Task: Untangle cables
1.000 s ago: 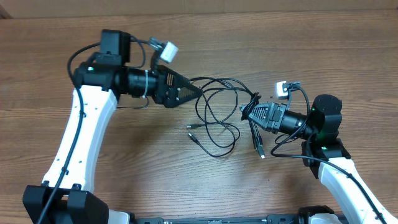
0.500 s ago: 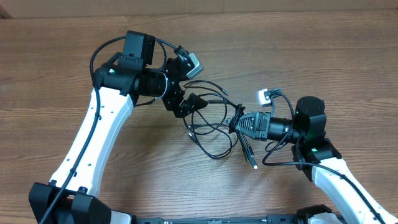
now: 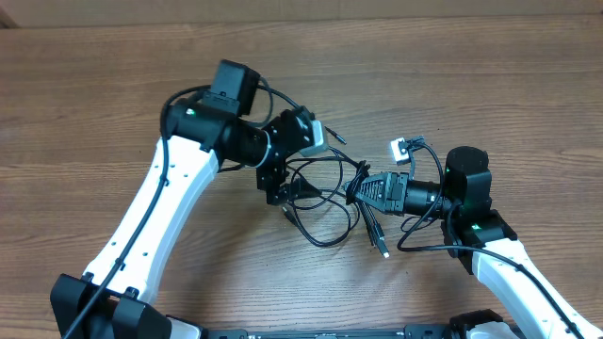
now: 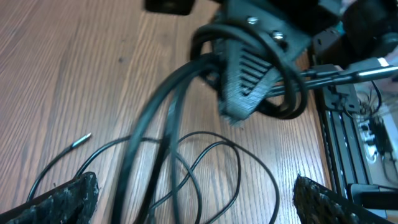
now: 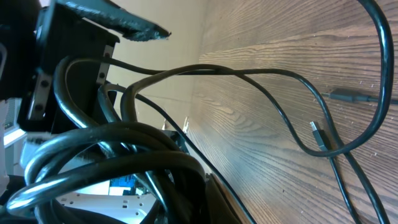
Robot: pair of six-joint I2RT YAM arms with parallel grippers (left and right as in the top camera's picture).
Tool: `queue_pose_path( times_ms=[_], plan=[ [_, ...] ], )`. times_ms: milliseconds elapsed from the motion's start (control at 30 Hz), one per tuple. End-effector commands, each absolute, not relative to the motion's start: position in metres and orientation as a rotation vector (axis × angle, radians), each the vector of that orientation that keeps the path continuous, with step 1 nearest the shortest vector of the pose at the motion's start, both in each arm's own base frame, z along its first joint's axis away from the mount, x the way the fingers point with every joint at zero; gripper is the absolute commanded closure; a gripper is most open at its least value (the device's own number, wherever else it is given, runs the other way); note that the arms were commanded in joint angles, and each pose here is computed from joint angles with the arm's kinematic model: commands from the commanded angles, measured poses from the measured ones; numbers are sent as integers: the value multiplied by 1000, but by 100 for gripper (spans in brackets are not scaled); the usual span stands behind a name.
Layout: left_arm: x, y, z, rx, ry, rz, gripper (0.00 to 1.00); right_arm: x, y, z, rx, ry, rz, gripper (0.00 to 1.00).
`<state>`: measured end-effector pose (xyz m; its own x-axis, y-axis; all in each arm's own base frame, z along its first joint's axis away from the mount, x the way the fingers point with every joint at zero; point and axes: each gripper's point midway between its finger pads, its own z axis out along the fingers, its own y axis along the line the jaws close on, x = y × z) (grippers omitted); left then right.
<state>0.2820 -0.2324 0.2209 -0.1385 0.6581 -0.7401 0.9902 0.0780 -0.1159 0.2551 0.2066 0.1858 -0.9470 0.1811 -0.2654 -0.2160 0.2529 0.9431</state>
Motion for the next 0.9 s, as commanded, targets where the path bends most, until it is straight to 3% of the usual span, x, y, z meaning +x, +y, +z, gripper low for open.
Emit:
queue_pose_path(
  times_ms=[0,433,500,600,633,700,867],
  plan=[
    [278,-242,228,1701,1729,-851,0,253,210,194,-96,2183,1748,96],
    [282,-242,228,1694,1733,-829,0,233,216,215,-313,2097,1865,96],
    [282,-242,228,1687,1743,-833,4,233,216,215,-313,2097,1864,96],
    [281,-241,228,1688,1746,-834,32,233,216,214,-312,2097,1863,96],
    [281,-241,228,1688,1746,-834,63,234,216,214,-308,2097,1860,96],
    [281,-241,228,1687,1747,-835,96,235,216,214,-301,2098,1853,96],
    [281,-241,227,1670,1769,-846,96,238,216,213,-284,2099,1838,96]
  ],
)
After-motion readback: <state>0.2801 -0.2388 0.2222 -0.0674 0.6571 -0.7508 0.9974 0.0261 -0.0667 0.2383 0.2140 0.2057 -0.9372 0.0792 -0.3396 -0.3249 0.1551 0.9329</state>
